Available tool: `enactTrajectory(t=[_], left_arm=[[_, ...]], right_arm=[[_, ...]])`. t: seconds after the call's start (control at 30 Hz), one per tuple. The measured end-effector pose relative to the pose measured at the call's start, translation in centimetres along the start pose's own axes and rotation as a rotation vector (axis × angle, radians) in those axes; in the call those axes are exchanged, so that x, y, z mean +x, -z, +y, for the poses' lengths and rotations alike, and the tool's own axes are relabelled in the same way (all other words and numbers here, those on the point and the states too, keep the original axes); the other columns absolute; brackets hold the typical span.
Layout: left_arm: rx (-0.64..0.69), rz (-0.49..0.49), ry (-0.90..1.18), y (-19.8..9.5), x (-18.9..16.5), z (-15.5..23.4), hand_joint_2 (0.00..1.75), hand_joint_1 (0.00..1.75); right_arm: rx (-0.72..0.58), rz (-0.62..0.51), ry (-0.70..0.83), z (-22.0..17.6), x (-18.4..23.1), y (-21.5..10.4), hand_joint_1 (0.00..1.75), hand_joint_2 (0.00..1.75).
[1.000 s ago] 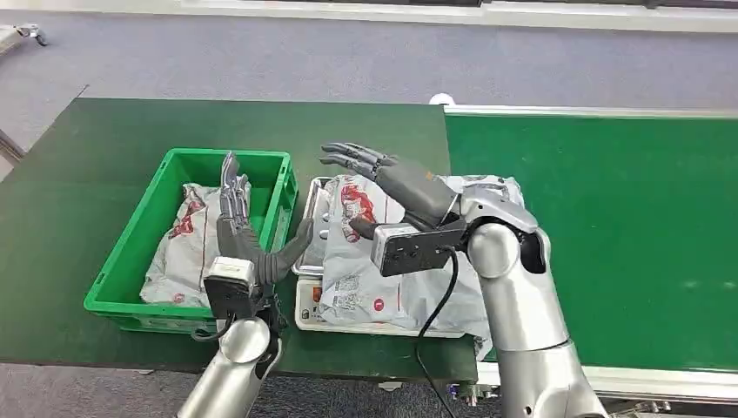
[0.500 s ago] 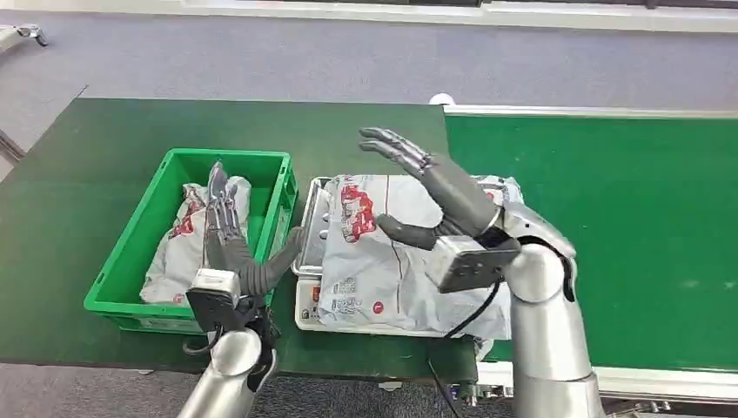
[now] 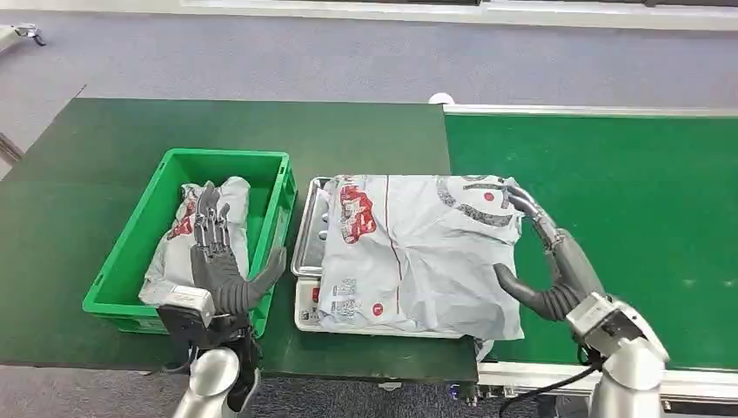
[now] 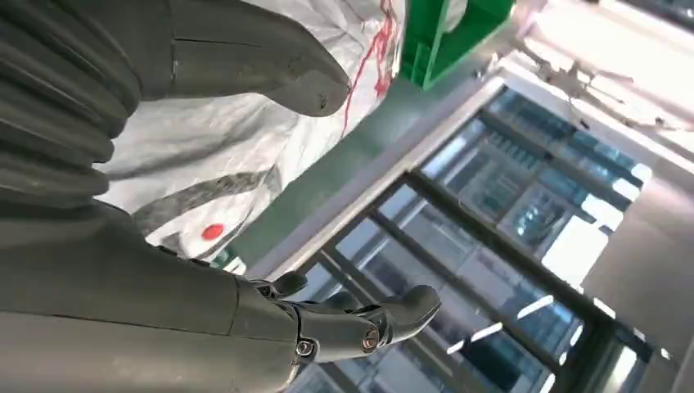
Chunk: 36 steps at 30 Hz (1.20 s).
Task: Moved the parcel from conveyor to table for the left to box.
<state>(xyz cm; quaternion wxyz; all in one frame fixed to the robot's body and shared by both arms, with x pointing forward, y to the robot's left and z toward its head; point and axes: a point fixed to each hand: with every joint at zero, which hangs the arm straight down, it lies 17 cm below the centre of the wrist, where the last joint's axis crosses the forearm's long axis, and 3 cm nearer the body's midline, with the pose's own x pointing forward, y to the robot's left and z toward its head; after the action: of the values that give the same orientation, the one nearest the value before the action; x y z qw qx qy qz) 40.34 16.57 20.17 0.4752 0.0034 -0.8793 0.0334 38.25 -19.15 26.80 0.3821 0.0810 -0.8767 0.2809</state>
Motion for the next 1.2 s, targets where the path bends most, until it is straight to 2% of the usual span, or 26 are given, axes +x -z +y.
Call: enactTrajectory(t=[0.2,0.4,0.47,0.63,0.8,1.03,1.2], left_arm=[[-0.056,0.024,-0.074,0.2,-0.1,-1.3,1.75,0.0],[-0.126,0.035,-0.068,2.0,-0.6,-3.3,1.75,0.0],[-0.196,0.05,-0.064,2.8,-0.9,-5.1,1.75,0.0],[-0.505,0.153,-0.043,3.4,-3.7,-12.5,1.75,0.0],[-0.662,0.178,0.036,3.5,-5.3,-17.5,1.75,0.0],[-0.912,0.267,0.222,-0.8,-8.6,-23.9,1.75,0.0],[-1.046,0.31,0.463,-4.2,-11.7,-25.1,1.75,0.0]], right_arm=[[-0.053,0.001,-0.057,-1.9,1.3,-1.6,0.0,1.75],[-0.148,-0.083,-0.113,-5.2,4.8,-1.4,0.0,1.75],[-0.166,-0.111,-0.126,-6.0,5.6,-0.9,0.0,1.75],[-0.182,-0.166,-0.142,-6.8,6.9,0.9,0.0,1.75],[-0.193,-0.204,-0.146,-7.3,7.8,2.0,0.0,1.75],[-0.186,-0.228,-0.14,-6.7,8.4,2.9,0.0,1.75],[-0.175,-0.232,-0.142,-6.0,8.8,3.5,0.0,1.75]])
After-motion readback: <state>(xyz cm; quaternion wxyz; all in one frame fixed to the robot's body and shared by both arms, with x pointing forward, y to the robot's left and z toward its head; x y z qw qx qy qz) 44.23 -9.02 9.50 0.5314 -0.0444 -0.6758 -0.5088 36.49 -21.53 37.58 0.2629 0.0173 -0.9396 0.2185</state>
